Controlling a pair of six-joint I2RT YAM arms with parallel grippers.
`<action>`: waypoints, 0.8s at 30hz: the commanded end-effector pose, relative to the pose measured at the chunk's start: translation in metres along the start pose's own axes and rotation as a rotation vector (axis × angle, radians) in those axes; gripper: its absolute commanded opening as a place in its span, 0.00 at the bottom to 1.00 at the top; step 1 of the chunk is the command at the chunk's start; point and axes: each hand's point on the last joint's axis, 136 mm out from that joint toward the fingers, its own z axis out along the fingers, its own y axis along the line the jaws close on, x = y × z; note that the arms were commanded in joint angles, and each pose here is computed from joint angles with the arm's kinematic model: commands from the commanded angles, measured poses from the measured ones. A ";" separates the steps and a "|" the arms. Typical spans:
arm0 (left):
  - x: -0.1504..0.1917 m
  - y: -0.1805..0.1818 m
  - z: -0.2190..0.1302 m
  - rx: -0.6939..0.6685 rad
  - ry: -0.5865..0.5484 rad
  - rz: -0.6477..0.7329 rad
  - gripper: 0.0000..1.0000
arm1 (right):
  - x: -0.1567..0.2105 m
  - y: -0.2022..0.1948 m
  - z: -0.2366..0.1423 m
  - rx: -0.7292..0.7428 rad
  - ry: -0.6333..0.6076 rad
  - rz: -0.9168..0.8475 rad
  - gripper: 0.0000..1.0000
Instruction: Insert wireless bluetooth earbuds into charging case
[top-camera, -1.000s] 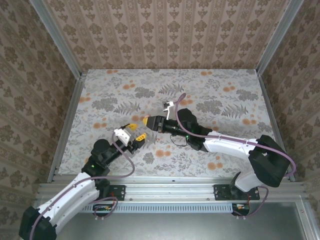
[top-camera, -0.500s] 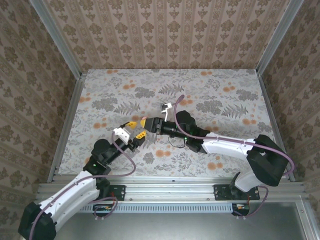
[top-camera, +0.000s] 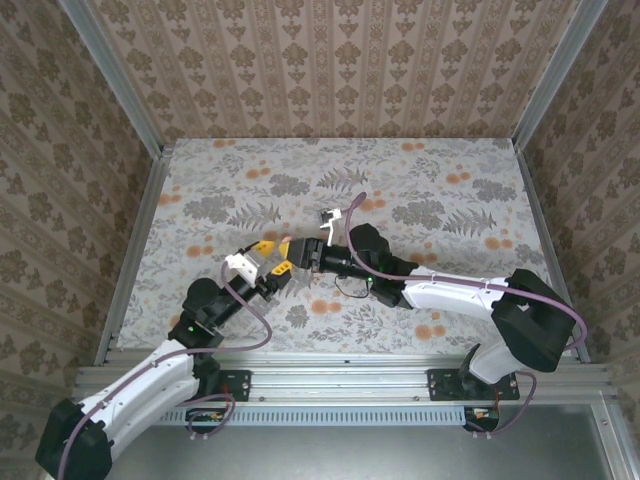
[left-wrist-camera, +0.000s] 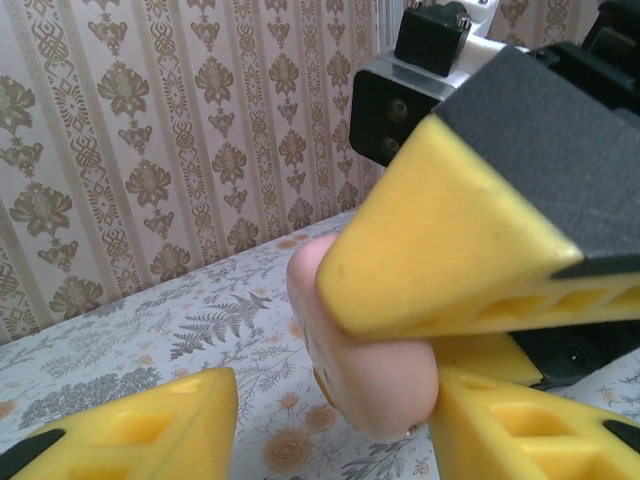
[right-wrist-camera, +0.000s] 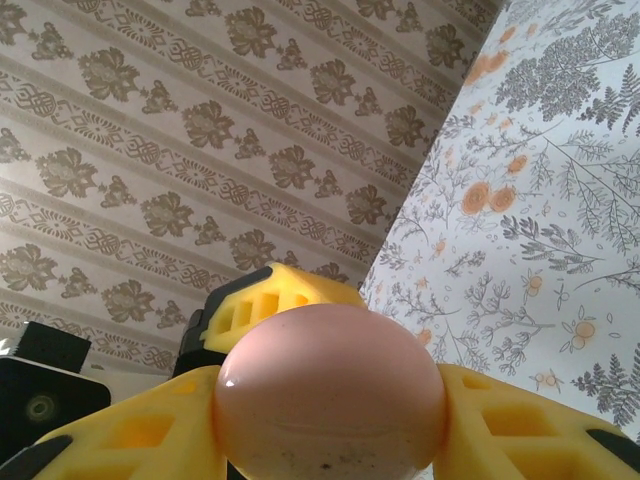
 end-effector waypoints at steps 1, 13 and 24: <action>-0.018 0.002 0.000 -0.013 -0.061 -0.019 0.53 | 0.006 0.005 0.002 -0.035 0.015 0.008 0.46; -0.015 0.004 0.002 -0.024 -0.045 -0.025 0.45 | 0.012 0.012 0.006 -0.061 0.035 0.008 0.47; -0.014 0.006 0.002 -0.040 -0.030 -0.036 0.26 | 0.016 0.013 0.006 -0.060 0.043 -0.001 0.47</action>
